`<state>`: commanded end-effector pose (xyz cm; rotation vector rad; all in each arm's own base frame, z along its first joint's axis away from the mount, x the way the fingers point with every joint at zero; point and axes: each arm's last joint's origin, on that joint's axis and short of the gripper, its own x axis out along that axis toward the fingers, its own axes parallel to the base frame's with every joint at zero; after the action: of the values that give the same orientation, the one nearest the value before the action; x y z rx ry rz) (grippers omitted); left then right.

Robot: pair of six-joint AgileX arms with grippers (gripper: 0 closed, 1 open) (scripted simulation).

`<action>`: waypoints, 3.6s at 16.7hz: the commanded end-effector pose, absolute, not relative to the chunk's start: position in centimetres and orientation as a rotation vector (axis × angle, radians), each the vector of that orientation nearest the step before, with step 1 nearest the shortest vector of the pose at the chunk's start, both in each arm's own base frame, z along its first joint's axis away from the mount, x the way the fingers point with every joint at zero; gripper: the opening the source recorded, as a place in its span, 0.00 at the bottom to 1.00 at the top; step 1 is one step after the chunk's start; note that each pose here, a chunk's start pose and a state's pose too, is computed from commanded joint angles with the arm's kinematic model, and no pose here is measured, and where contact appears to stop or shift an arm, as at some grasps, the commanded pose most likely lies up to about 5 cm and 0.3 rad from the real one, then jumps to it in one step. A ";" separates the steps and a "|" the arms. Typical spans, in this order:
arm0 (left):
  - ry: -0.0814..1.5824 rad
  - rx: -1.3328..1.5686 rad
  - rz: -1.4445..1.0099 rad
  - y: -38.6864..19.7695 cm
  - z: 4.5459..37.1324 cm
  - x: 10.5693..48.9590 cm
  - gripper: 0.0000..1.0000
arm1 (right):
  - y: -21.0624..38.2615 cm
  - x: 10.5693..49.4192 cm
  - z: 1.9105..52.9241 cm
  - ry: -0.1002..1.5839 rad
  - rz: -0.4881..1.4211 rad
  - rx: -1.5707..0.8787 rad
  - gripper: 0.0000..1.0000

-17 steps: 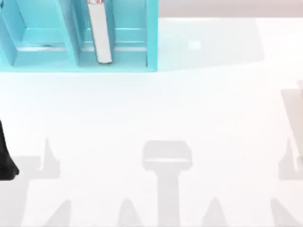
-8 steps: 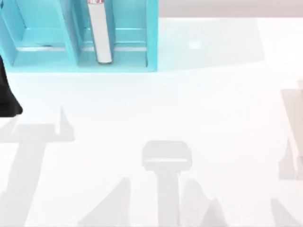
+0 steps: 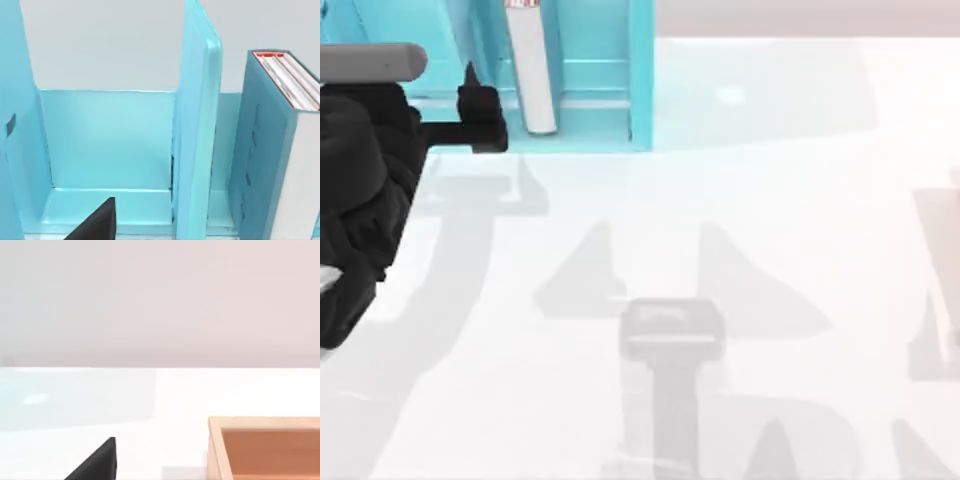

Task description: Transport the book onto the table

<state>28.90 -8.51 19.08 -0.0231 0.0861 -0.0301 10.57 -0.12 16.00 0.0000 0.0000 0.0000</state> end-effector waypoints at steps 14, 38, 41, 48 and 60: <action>0.102 0.007 -0.048 -15.3 9.0 34.9 1.00 | -0.1 10.6 16.0 0.000 0.000 0.000 1.00; 0.102 0.007 -0.048 -15.7 8.0 44.8 0.62 | -0.1 10.6 16.0 0.000 0.000 0.000 1.00; 0.102 0.007 -0.048 -15.7 8.0 44.8 0.40 | -0.1 10.6 16.0 0.000 0.000 0.000 1.00; 0.102 0.007 -0.048 -15.7 8.0 44.8 0.00 | -0.1 10.6 16.0 0.000 0.000 0.000 1.00; 0.095 -0.001 -0.049 -16.8 11.3 43.5 0.00 | -0.1 10.6 16.0 0.000 0.000 0.000 1.00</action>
<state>43.46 -16.75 11.28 -0.0007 0.0948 -0.0492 10.57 -0.12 16.00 0.0000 0.0000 0.0000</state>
